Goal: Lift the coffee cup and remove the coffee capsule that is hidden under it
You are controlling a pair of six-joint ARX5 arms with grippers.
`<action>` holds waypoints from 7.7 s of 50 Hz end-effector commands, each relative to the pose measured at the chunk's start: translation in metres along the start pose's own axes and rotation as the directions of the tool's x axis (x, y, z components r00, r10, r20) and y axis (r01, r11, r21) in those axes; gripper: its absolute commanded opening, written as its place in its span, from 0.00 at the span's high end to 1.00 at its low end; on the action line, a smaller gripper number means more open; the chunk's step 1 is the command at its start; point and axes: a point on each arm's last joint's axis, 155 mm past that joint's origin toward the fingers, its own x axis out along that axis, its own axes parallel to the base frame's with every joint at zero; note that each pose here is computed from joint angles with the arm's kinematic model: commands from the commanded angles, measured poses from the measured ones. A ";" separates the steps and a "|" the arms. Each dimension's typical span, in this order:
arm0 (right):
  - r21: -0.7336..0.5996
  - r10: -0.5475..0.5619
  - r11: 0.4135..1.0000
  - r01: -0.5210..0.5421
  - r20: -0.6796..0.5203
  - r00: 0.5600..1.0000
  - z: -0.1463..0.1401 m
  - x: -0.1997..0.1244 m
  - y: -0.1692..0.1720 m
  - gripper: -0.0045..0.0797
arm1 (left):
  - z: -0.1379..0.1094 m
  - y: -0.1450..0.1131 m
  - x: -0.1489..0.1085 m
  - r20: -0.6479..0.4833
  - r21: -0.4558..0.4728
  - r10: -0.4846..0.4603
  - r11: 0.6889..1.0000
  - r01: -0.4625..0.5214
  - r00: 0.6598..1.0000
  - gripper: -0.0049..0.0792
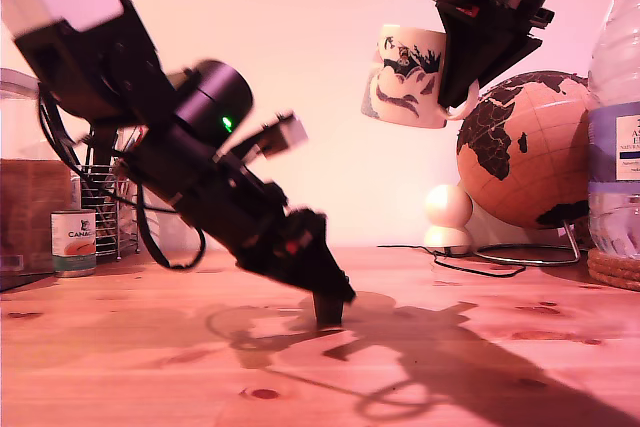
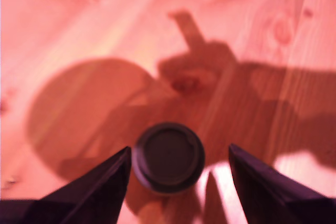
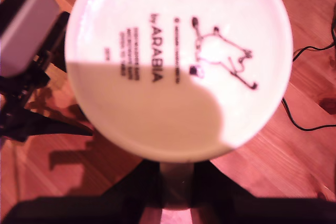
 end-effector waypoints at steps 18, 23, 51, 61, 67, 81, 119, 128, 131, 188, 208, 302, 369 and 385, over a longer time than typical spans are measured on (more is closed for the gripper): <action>-0.003 -0.017 1.000 0.017 0.061 0.998 0.018 -0.008 -0.006 0.96 | 0.000 -0.010 0.007 -0.017 0.096 -0.027 0.995 0.028 0.999 0.85; 0.000 -0.006 1.000 0.006 0.066 0.998 0.018 -0.008 -0.006 0.96 | 0.002 -0.009 0.007 -0.016 0.094 -0.025 0.995 0.026 1.000 0.86; 0.004 -0.006 1.000 0.006 0.066 0.998 0.018 -0.008 -0.007 0.96 | 0.020 0.007 -0.024 0.017 0.033 -0.015 0.999 0.015 1.000 0.87; 0.004 -0.005 1.000 0.005 0.066 0.998 0.018 -0.008 -0.007 0.96 | 0.021 0.023 -0.038 0.036 -0.024 0.004 1.000 -0.003 0.999 0.87; 0.003 0.000 1.000 0.000 0.069 0.998 0.018 -0.008 -0.006 0.96 | 0.005 0.036 -0.045 -0.002 -0.077 0.012 0.997 -0.012 1.000 0.87; 0.002 0.009 1.000 -0.009 0.066 0.998 0.018 -0.006 -0.004 0.96 | -0.015 0.067 -0.066 -0.014 -0.169 0.037 0.985 -0.039 0.999 0.87; -0.023 0.070 0.997 -0.070 0.030 0.997 0.015 0.019 0.016 0.96 | -0.069 0.114 -0.105 -0.110 -0.295 0.106 0.946 -0.135 0.988 0.87; -0.028 0.074 0.997 -0.073 0.031 0.997 0.016 0.019 0.019 0.96 | -0.070 0.112 -0.104 -0.114 -0.300 0.097 0.945 -0.127 0.989 0.87; -0.027 0.074 0.997 -0.073 0.031 0.997 0.016 0.019 0.019 0.96 | -0.071 0.111 -0.104 -0.117 -0.303 0.093 0.945 -0.125 0.989 0.84; -0.038 0.074 0.997 -0.073 0.028 0.997 0.017 0.022 0.023 0.96 | -0.028 0.113 -0.142 -0.016 -0.284 0.143 0.948 -0.141 0.990 0.37; -0.079 0.097 0.991 -0.104 -0.089 0.991 -0.004 0.063 0.048 0.96 | -0.009 0.121 -0.177 0.038 -0.312 0.208 0.932 -0.186 0.977 0.97; -0.059 0.209 0.968 -0.244 -0.353 0.912 -0.037 0.138 0.085 0.96 | -0.015 0.113 -0.176 0.010 -0.341 0.185 0.924 -0.171 0.983 0.97; -0.040 0.203 0.969 -0.243 -0.429 0.880 -0.056 0.139 0.091 0.59 | -0.003 0.112 -0.182 0.053 -0.322 0.186 0.933 -0.159 0.981 0.97; -0.054 0.181 0.977 -0.208 -0.314 0.932 -0.017 0.109 0.082 0.59 | 0.000 0.111 -0.185 0.058 -0.327 0.188 0.932 -0.159 0.980 0.97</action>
